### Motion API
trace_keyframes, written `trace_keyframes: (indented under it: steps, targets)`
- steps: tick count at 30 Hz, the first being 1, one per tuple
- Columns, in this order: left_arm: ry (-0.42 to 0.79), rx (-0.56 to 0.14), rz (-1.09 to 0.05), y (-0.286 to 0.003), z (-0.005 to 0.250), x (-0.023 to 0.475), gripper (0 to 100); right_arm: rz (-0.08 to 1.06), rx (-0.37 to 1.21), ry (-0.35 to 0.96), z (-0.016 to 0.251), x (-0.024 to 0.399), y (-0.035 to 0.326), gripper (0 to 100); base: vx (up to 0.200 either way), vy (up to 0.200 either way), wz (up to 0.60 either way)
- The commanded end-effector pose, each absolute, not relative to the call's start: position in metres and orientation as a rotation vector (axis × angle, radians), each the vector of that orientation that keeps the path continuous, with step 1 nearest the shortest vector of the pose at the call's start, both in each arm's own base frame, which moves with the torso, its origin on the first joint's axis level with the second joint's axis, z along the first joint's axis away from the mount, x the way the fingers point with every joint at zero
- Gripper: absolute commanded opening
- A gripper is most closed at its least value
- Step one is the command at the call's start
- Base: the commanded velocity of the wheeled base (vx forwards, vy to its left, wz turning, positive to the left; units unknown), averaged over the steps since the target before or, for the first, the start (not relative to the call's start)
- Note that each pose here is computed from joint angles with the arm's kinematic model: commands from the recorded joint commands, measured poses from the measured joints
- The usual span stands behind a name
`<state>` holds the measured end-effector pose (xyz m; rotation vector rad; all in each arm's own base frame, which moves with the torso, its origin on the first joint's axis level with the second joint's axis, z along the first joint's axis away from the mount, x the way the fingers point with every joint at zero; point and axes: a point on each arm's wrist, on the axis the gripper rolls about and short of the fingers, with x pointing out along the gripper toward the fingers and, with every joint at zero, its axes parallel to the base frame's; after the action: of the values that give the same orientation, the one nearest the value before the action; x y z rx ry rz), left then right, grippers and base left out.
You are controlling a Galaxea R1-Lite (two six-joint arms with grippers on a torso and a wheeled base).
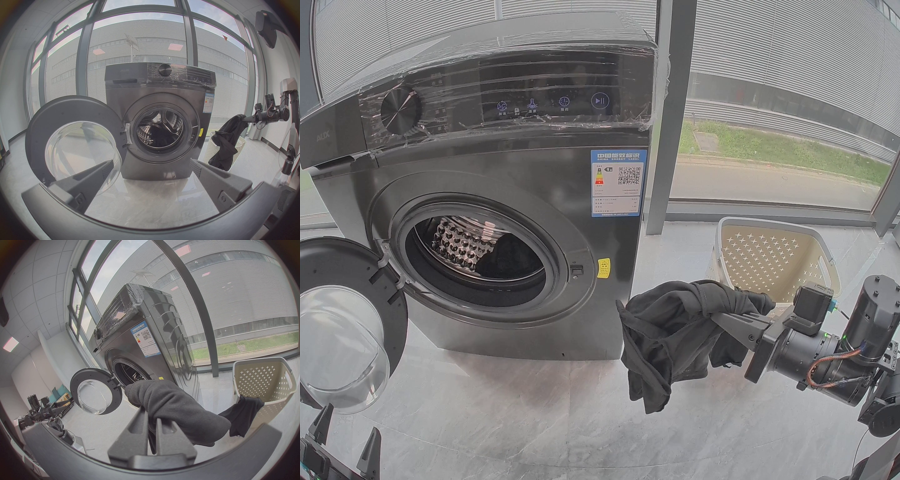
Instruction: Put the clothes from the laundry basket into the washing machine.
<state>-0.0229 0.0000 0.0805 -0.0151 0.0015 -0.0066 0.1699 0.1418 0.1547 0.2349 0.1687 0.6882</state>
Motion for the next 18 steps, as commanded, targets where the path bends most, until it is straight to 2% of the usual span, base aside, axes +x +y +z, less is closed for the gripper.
trace_keyframes:
  steps: [1, 8, 18]
  targets:
    - [-0.001, -0.014, -0.006, -0.0001, 0.0762, -0.023, 100, 0.688, 0.234, 0.172, 0.1539, 0.1701, 0.1421, 0, 0.0, 0.0, 0.0]
    - [-0.001, -0.014, -0.006, -0.0001, 0.0762, -0.023, 100, 0.687, 0.234, 0.172, 0.1539, 0.1703, 0.1418, 0, 0.0, 0.0, 0.0]
    - [0.0, -0.014, -0.008, 0.0, 0.076, -0.023, 100, 0.688, 0.234, 0.174, 0.1536, 0.1703, 0.1422, 0, 0.0, 0.2, 0.0]
